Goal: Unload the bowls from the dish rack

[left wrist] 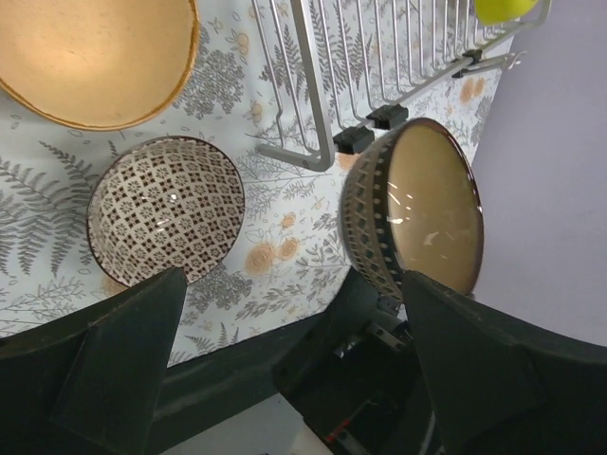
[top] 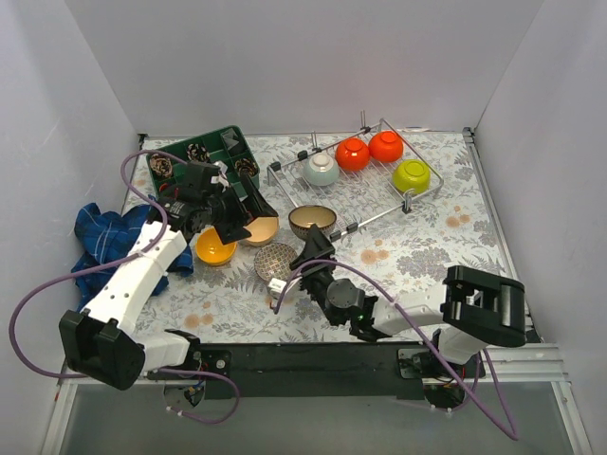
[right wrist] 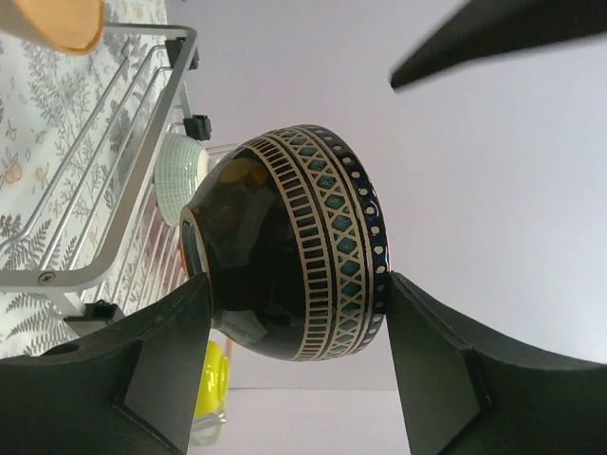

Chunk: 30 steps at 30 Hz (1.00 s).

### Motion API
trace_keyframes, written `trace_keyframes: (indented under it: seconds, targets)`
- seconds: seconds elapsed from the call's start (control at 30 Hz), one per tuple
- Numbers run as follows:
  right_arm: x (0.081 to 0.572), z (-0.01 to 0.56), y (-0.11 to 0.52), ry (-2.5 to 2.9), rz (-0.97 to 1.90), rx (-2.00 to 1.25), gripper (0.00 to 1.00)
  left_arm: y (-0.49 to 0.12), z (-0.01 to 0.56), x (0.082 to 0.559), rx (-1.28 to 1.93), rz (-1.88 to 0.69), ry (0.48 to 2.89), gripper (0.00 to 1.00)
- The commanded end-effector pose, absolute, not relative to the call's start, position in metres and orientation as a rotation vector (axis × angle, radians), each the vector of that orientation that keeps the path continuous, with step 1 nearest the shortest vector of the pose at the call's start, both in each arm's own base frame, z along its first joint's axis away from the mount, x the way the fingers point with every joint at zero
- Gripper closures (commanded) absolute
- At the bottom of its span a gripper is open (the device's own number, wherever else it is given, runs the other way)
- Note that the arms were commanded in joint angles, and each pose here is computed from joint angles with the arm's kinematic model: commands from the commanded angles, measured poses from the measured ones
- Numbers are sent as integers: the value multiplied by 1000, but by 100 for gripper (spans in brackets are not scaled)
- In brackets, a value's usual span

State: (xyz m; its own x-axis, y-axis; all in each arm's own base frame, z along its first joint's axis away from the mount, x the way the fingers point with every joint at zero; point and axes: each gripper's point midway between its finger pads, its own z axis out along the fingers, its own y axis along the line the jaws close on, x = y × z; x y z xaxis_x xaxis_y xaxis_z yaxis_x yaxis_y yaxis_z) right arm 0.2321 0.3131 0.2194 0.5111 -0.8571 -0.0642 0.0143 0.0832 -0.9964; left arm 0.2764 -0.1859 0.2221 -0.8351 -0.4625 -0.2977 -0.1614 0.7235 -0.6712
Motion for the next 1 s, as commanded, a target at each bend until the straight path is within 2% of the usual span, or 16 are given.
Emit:
trace_keyframes:
  seconds: [0.0, 0.2, 0.53, 0.67, 0.7, 0.9, 0.93, 0.97]
  targets:
    - [220, 308, 288, 795, -730, -889, 99, -211, 238, 273, -437, -1020, 2475, 2]
    - [219, 304, 300, 773, -743, -914, 99, -221, 237, 276, -438, -1030, 2481, 5]
    - [217, 299, 312, 746, -759, -944, 99, -244, 203, 270, -378, -992, 2619, 22]
    - [216, 296, 315, 743, -767, -955, 99, -250, 193, 265, -355, -984, 2657, 39]
    - [216, 295, 315, 744, -770, -957, 99, -251, 193, 266, -351, -983, 2656, 49]
    - [215, 290, 316, 751, -777, -972, 97, -247, 200, 272, -347, -949, 2615, 89]
    - [215, 288, 315, 755, -780, -975, 88, -245, 201, 275, -353, -928, 2601, 100]
    - [215, 287, 314, 765, -785, -976, 79, -243, 203, 277, -354, -917, 2591, 100]
